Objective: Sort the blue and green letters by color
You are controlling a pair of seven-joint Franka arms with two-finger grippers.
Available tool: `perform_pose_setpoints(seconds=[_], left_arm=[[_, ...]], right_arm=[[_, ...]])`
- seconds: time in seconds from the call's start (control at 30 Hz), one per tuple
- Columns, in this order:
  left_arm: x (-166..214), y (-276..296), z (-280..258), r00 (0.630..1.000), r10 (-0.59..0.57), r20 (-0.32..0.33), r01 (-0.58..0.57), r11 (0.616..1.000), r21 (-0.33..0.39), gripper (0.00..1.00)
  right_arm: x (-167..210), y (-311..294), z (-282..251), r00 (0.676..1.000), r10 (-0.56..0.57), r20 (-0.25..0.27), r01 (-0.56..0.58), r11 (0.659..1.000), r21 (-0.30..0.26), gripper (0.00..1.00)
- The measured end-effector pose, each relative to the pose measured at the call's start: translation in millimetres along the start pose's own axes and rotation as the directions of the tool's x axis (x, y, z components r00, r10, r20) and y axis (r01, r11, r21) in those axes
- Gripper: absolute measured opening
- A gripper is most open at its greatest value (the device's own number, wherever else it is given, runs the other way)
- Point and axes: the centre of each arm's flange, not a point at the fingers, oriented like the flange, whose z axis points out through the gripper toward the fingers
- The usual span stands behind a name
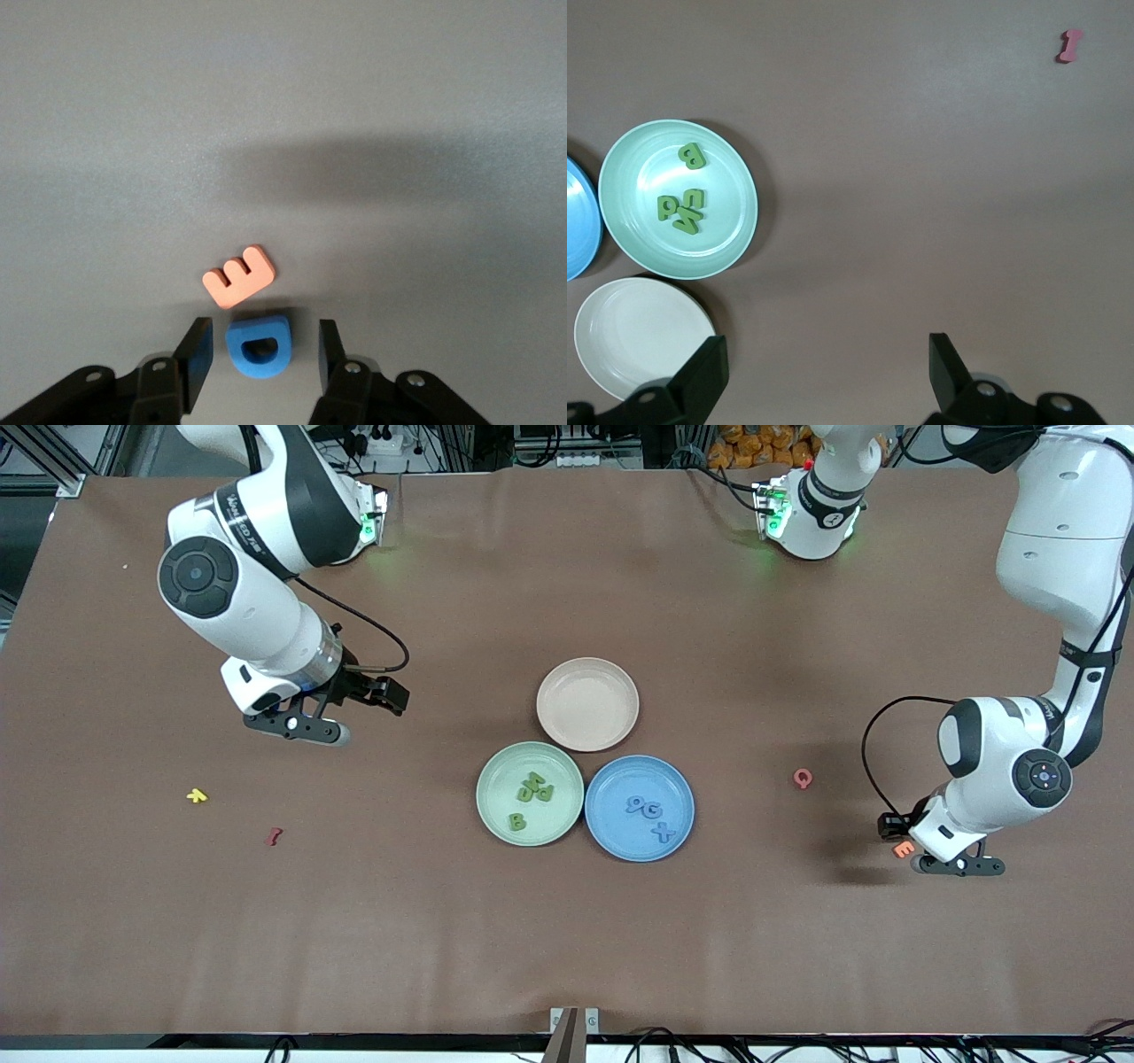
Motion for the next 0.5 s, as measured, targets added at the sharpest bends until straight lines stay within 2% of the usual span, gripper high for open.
perform_pose_setpoints(seconds=[0.3, 0.5], left_arm=[[-1, -6, -6, 1.0, -0.009, -0.022, 0.009, 1.0, 0.002, 0.58], [-3, -8, -4, 0.999, -0.012, -0.032, 0.012, 1.0, 0.001, 0.58]], right_arm=[[-3, 1, -3, 1.0, -0.024, 0.007, 0.024, 1.0, -0.005, 1.0], [-5, 7, -17, 0.999, -0.045, -0.01, 0.045, 0.999, 0.003, 1.0]])
